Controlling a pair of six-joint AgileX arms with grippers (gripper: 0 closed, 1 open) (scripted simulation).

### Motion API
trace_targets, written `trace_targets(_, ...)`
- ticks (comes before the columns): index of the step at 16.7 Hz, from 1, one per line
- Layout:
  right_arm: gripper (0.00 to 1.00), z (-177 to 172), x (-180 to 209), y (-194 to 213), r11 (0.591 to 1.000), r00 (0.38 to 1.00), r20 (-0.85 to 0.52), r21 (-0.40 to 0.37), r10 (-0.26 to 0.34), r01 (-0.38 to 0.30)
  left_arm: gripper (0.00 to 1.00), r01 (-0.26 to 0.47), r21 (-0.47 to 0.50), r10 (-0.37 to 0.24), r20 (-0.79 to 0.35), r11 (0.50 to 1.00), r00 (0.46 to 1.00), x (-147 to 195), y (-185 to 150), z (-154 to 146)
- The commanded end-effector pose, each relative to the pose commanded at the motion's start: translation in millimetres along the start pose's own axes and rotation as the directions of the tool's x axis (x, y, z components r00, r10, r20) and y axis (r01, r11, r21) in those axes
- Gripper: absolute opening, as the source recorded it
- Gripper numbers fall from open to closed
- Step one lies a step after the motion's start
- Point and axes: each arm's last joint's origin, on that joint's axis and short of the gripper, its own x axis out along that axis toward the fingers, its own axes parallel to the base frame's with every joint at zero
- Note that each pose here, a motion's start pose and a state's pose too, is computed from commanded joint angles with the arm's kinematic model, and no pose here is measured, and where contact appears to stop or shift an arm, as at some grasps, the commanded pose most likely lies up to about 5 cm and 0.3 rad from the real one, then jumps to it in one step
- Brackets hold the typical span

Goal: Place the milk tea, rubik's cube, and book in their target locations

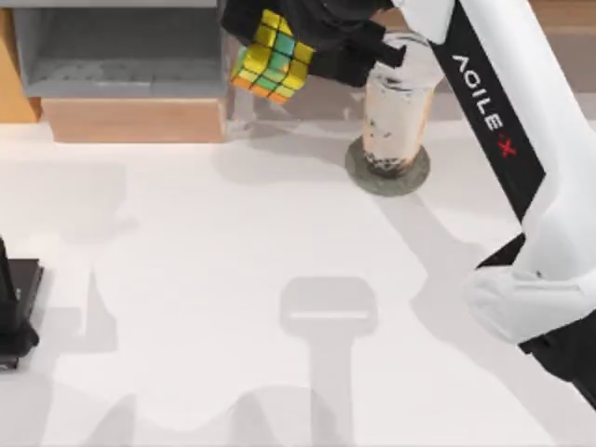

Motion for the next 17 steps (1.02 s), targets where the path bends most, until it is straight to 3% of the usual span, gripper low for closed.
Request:
trace_targets(3,0.0,28,-62,-10,0.971,0.942,0.239,-0.089,0.236,-0.221,1.0,0.0,0.0,0.0,0.0,1.0,1.0,0,0,0)
trace_targets(5,0.0,39,-99,-23,0.938,0.862,0.371,-0.155,0.345,-0.308,1.0,0.0,0.0,0.0,0.0,1.0,1.0,0,0,0)
trace_targets(7,0.0,44,-129,-39,0.91,0.778,0.473,-0.221,0.414,-0.351,1.0,0.0,0.0,0.0,0.0,1.0,1.0,0,0,0)
trace_targets(11,0.0,55,-163,-74,0.883,0.641,0.608,-0.335,0.469,-0.328,1.0,0.0,0.0,0.0,0.0,1.0,1.0,0,0,0)
trace_targets(17,0.0,72,-182,-129,0.891,0.522,0.729,-0.421,0.443,-0.167,1.0,0.0,0.0,0.0,0.0,1.0,1.0,0,0,0)
